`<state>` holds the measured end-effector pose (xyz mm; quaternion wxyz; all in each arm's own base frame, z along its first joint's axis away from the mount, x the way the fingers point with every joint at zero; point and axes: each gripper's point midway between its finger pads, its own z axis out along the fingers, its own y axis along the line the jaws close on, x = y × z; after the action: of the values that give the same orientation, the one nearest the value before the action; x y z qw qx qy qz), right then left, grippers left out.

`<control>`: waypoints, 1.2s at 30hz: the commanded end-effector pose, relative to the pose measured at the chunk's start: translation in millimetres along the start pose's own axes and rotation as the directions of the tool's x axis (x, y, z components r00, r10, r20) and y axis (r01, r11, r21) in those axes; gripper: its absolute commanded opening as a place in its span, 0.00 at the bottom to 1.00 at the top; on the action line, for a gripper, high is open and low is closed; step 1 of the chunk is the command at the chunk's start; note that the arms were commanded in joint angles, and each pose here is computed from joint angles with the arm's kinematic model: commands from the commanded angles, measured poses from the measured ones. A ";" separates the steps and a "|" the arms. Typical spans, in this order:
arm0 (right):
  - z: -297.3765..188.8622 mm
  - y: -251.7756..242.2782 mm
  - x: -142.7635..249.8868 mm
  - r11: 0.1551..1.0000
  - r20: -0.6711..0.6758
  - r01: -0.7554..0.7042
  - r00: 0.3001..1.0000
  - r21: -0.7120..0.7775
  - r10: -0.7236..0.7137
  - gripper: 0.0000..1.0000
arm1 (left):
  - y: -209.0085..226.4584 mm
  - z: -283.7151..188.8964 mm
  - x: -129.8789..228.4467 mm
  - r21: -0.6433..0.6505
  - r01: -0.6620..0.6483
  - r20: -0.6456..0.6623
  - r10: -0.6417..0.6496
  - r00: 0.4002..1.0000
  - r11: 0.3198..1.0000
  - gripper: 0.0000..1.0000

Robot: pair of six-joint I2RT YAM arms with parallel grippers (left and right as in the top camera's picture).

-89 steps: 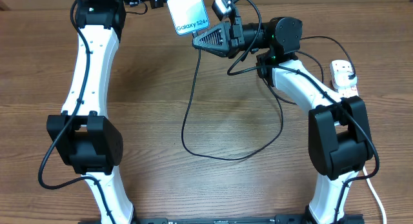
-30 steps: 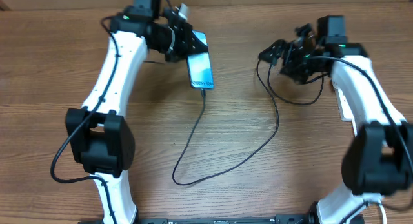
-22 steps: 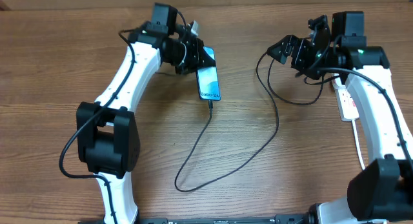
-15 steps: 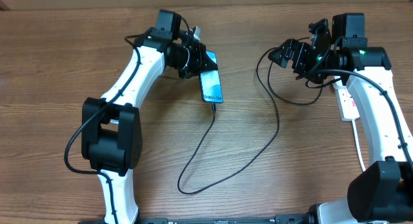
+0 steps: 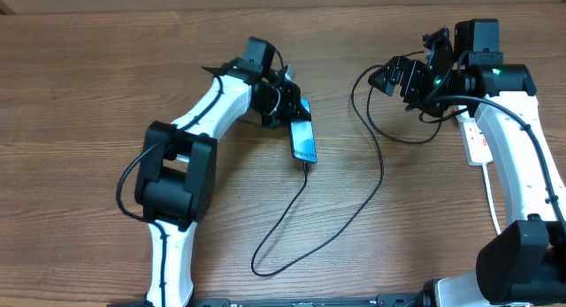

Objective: Plug charger to phone and switch on socket
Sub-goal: 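Lower the phone with the left gripper flat onto the table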

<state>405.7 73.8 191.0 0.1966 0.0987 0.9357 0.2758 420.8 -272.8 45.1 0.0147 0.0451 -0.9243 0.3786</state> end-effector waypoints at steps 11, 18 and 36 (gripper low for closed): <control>-6.4 1.4 0.9 0.999 0.007 0.046 0.999 0.016 -0.046 1.00 | 26.6 25.9 -10.7 -0.038 0.017 0.015 -0.017 1.000 0.999 0.04; -6.4 1.5 0.8 0.999 0.008 0.046 0.999 0.015 -0.046 1.00 | 38.0 24.8 -18.0 -0.103 0.019 0.059 -0.013 0.998 0.994 0.04; -6.4 1.5 0.8 0.999 0.008 0.042 0.999 0.015 -0.042 1.00 | 53.6 24.3 -24.8 -0.210 0.025 0.114 0.000 0.993 0.977 0.09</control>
<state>402.0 72.8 188.4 0.1925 0.0869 0.9398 0.2685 435.5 -266.3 5.3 -0.0126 0.0587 -0.9425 0.3288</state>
